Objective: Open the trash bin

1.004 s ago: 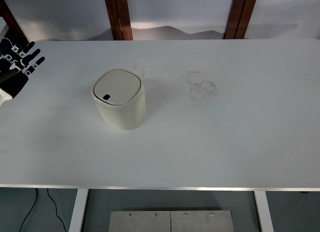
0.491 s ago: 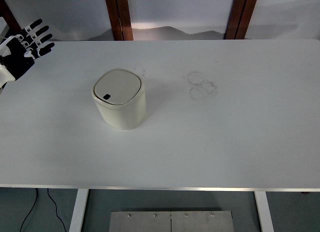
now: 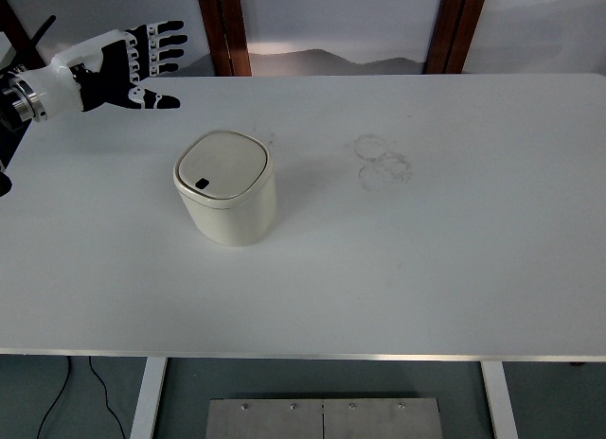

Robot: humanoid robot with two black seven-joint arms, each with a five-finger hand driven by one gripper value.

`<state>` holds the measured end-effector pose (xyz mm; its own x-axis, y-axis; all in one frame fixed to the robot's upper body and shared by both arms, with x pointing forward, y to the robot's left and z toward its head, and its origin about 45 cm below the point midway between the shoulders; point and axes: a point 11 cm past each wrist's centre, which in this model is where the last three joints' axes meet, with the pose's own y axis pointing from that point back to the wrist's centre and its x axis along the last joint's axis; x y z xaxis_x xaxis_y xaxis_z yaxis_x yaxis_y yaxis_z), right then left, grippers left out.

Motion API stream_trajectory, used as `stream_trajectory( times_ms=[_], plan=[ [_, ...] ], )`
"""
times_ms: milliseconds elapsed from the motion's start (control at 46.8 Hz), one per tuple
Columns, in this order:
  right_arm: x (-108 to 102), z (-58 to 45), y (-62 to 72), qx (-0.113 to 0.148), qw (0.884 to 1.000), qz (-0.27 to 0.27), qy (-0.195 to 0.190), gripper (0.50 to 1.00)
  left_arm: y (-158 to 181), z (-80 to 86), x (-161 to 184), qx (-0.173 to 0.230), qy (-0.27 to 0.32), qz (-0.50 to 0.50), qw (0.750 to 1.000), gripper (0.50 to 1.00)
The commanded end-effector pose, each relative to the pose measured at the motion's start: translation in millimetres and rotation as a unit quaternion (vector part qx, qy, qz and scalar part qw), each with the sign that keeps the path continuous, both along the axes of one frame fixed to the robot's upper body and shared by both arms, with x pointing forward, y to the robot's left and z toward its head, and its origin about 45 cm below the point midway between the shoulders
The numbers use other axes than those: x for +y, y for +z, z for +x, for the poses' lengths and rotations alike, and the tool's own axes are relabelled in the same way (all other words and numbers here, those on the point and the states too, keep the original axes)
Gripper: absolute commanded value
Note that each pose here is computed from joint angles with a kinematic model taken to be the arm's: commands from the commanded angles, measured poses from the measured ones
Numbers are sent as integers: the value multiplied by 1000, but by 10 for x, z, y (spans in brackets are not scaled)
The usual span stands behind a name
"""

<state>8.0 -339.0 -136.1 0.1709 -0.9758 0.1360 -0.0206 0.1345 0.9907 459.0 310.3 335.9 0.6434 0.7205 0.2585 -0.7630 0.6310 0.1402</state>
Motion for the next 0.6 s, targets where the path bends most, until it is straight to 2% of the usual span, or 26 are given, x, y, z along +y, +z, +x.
stream_trajectory(
  times_ms=[0,171,449,577],
  plan=[
    [0,-1,0,0,1000,0,0,995,11,-36,-89,-1,-27,18,999,1000],
    [0,-1,0,0,1000,0,0,995,82,-117,-140,5,-69,30,997,1000],
    [0,-1,0,0,1000,0,0,995,182,-162,-80,-29,-88,138,986,1000],
    [0,-1,0,0,1000,0,0,995,200,-231,-179,-42,-113,168,978,1000]
  ],
)
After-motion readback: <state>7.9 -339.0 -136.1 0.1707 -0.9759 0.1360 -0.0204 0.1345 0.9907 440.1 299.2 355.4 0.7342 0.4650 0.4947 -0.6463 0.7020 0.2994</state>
